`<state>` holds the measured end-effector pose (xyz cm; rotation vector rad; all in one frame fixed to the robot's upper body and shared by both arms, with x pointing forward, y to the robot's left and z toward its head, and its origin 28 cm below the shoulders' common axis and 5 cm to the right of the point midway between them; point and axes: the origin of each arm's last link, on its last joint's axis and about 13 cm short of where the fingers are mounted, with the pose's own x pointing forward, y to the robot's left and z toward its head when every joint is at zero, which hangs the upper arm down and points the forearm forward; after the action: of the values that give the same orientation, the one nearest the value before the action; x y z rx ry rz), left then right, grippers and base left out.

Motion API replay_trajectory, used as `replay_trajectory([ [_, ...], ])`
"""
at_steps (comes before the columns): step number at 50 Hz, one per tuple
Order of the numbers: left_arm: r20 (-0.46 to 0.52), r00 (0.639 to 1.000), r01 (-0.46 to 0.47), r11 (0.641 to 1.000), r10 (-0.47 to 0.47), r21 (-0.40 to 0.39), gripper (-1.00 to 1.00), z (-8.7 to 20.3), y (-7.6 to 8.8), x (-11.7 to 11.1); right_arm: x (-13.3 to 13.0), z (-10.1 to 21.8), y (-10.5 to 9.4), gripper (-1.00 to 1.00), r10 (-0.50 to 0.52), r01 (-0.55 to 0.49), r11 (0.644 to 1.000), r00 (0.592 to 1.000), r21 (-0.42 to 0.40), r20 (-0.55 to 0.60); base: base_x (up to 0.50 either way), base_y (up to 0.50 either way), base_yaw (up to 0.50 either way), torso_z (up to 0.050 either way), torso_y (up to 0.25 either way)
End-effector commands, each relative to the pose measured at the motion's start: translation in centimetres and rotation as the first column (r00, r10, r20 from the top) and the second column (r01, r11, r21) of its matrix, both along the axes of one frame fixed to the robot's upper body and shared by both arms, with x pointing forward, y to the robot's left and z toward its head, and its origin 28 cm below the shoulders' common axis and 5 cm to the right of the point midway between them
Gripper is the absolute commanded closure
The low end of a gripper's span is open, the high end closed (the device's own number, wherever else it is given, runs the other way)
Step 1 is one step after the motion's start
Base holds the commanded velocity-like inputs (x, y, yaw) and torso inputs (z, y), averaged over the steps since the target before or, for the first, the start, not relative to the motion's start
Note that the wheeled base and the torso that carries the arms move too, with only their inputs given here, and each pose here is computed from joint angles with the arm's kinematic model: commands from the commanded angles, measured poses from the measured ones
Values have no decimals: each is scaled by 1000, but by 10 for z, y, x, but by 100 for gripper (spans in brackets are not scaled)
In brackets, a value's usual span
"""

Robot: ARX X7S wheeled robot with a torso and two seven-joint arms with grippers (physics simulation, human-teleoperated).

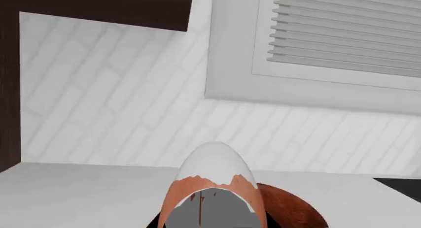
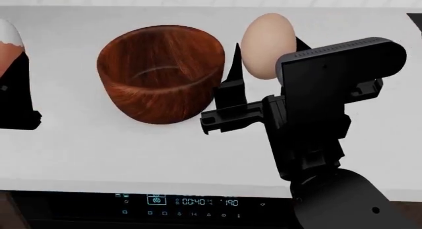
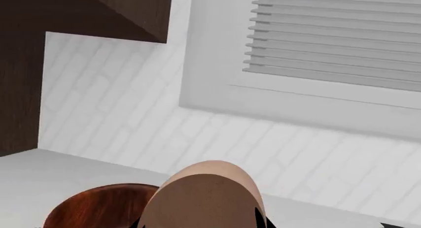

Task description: Place the eggs and milk next to the bowl.

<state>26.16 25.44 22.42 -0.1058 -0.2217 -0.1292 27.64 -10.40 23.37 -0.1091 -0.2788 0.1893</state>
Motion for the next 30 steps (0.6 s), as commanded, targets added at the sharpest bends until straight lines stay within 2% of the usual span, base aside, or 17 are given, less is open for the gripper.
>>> replay_trajectory([
  [1, -4, 1000, 4, 1000, -4, -16, 100, 0, -2, 1, 0, -1, -2, 100, -7, 7, 1000, 1000, -20, 2, -1, 500, 0, 0, 0],
  [8, -9, 1000, 5, 1000, -6, -15, 100, -2, -2, 1, 0, -2, -4, 100, -17, 17, 1000, 1000, -12, -2, -1, 468, 0, 0, 1],
  [9, -9, 1000, 6, 1000, -6, -15, 100, -2, -2, 1, 0, -1, -4, 100, -18, 18, 1000, 1000, 6, 1, 0, 31, 0, 0, 0],
  [20, -12, 1000, 7, 1000, -7, -14, 100, -2, -3, 3, -1, -3, -6, 100, -26, 27, 1000, 1000, 14, -8, 0, 0, 0, 0, 0],
  [30, -10, 1000, 7, 1000, -7, -14, 100, -1, -4, 3, -1, -3, -6, 100, -23, 23, 1000, 1000, 16, -8, 209, 0, 0, 0, 0],
])
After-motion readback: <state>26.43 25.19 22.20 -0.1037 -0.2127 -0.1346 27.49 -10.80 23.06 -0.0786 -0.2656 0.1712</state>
